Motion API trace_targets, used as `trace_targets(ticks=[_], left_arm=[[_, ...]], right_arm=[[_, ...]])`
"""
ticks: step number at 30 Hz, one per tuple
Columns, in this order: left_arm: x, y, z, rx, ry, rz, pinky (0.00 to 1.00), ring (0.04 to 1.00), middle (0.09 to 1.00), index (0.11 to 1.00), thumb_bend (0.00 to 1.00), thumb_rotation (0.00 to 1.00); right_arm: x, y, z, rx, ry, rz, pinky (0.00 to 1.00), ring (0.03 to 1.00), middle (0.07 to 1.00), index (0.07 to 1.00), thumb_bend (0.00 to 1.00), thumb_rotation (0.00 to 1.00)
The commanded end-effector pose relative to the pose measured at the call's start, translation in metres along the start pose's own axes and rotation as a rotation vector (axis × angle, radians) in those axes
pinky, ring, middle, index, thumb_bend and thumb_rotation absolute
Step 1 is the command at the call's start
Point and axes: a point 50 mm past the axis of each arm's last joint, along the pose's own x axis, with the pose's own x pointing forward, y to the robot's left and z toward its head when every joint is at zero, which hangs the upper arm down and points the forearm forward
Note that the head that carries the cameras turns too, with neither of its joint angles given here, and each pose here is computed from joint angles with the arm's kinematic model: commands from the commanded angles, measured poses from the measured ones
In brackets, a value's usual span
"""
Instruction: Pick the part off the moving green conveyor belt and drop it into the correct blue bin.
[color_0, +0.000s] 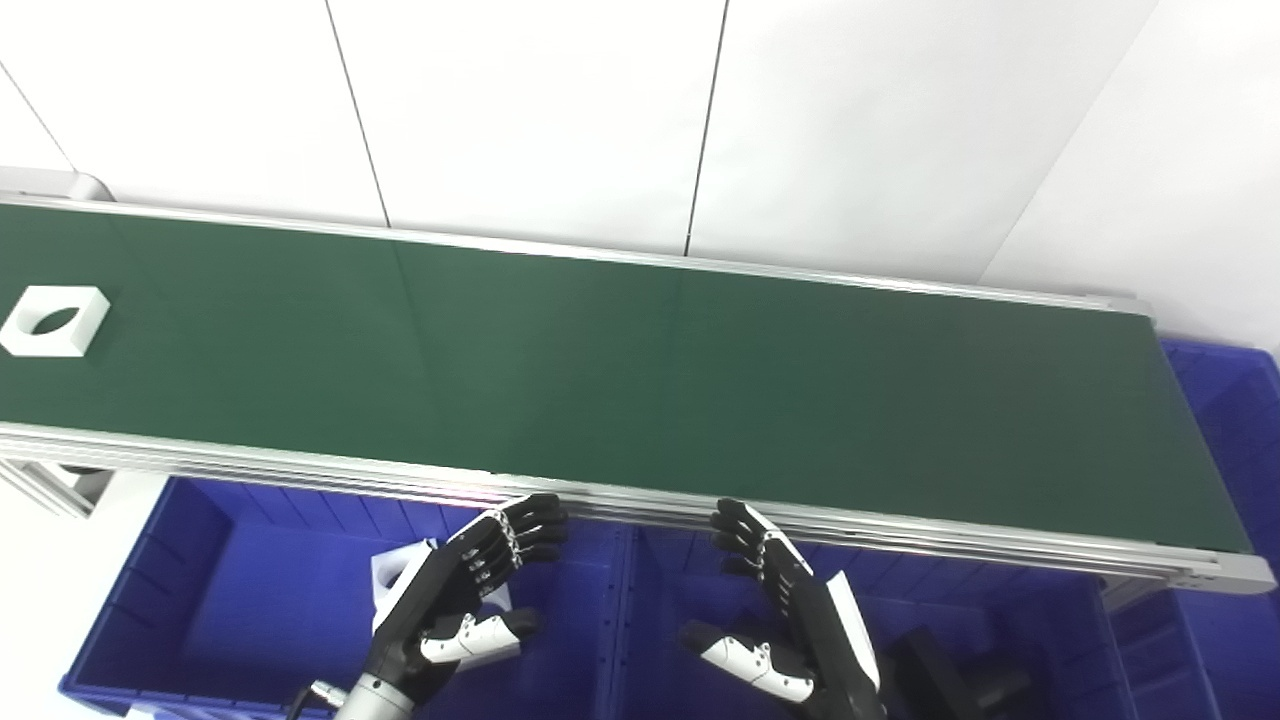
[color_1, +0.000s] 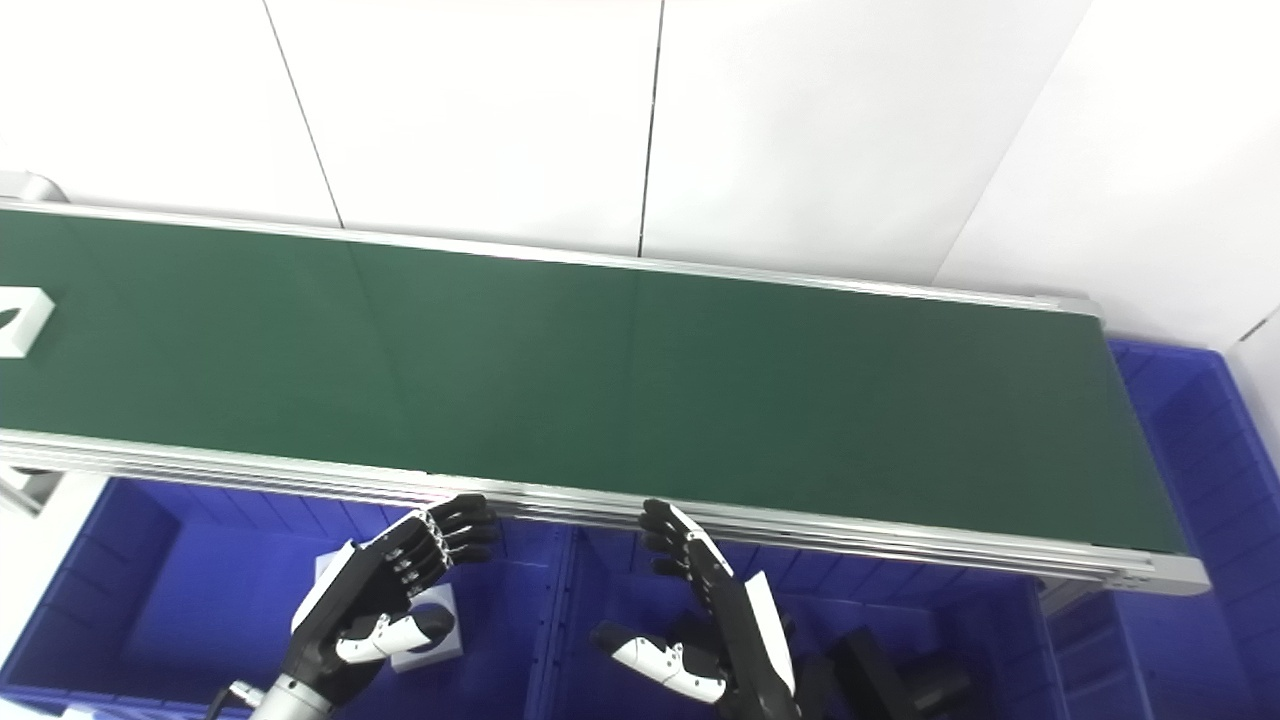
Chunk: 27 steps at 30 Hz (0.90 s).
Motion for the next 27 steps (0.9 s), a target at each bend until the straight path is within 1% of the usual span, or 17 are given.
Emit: trace_targets(ticks=[1, 10, 19, 27], left_arm=[[0.0050, 0.0034, 0.0127, 0.027, -0.074, -0.009, 0.76, 0.780, 0.804, 0.798, 0.86, 0.39], [0.0054, 0.0037, 0.0136, 0.038, -0.075, -0.008, 0.75, 0.776, 0.801, 0.798, 0.87, 0.40], [0.0061, 0.0045, 0.0142, 0.035, -0.073, -0.014, 0.76, 0.776, 0.802, 0.799, 0.87, 0.38], [0.0089, 0.0067, 0.0134, 0.047, -0.073, -0.011, 0.75, 0.772, 0.797, 0.797, 0.88, 0.37]], right_arm=[[0.0060, 0.0035, 0.0139, 0.016, -0.079, -0.013, 0.76, 0.813, 0.841, 0.867, 0.75, 0.45], [0.0064, 0.0035, 0.0128, 0.018, -0.079, -0.013, 0.76, 0.815, 0.841, 0.867, 0.76, 0.46], [0.0067, 0.0036, 0.0134, 0.019, -0.076, -0.013, 0.76, 0.818, 0.843, 0.870, 0.75, 0.45], [0.0099, 0.0046, 0.0123, 0.023, -0.079, -0.013, 0.76, 0.815, 0.841, 0.867, 0.75, 0.45]])
